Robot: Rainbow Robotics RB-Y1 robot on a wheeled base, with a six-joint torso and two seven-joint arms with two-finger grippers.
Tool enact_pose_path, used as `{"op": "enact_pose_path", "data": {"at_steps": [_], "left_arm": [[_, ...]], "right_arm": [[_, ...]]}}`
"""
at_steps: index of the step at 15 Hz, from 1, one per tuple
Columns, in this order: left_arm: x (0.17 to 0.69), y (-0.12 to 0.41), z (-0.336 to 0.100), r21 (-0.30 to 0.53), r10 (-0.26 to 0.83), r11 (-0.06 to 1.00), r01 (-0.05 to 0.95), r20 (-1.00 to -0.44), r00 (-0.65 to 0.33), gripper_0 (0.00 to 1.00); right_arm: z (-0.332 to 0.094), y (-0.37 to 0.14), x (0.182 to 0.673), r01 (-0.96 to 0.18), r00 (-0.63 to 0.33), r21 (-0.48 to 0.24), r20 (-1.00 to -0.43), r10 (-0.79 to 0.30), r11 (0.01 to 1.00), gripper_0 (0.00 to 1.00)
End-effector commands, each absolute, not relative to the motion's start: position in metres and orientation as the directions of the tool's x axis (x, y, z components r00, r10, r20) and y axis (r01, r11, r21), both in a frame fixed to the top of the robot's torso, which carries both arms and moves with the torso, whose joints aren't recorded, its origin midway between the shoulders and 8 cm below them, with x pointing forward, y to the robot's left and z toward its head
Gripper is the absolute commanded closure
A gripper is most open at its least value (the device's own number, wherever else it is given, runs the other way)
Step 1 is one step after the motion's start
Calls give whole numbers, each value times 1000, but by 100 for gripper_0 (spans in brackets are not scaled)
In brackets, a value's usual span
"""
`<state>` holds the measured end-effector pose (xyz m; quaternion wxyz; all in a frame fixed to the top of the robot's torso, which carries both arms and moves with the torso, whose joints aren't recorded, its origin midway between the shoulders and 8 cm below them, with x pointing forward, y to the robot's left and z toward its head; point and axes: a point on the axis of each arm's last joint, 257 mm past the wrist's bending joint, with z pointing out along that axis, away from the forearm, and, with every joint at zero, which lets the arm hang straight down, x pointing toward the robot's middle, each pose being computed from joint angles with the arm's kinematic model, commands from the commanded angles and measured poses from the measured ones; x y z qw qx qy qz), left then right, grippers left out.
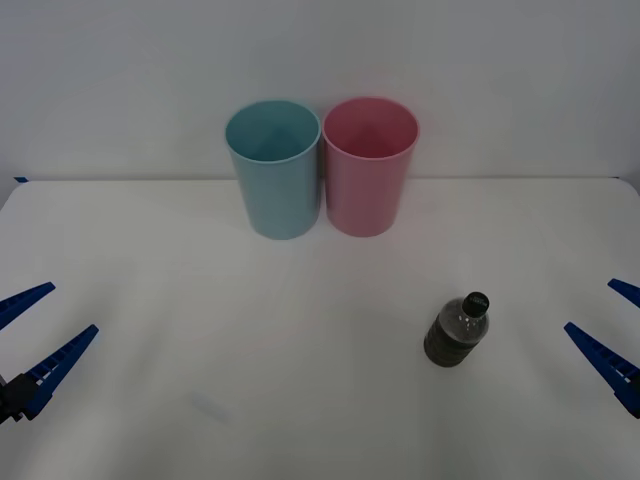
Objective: Grasp the object on the table and drop it into the matching bin: aluminum can to the light blue bin, PET bottle to the pink bin.
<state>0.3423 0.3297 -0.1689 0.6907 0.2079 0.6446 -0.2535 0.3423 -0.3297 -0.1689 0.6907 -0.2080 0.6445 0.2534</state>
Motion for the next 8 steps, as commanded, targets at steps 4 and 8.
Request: {"op": "enact_pose_path", "data": {"at_steps": [4,8], "left_arm": [[342,330,-169,-39,-82,785,618,-996,41,0],[342,330,-169,-39,-82,785,618,-996,41,0]], "right_arm": [[-165,-329,339,-619,53,58,-992,115,783,0],[-174,-324,335,-637,31,52,-995,93,769,0]]}}
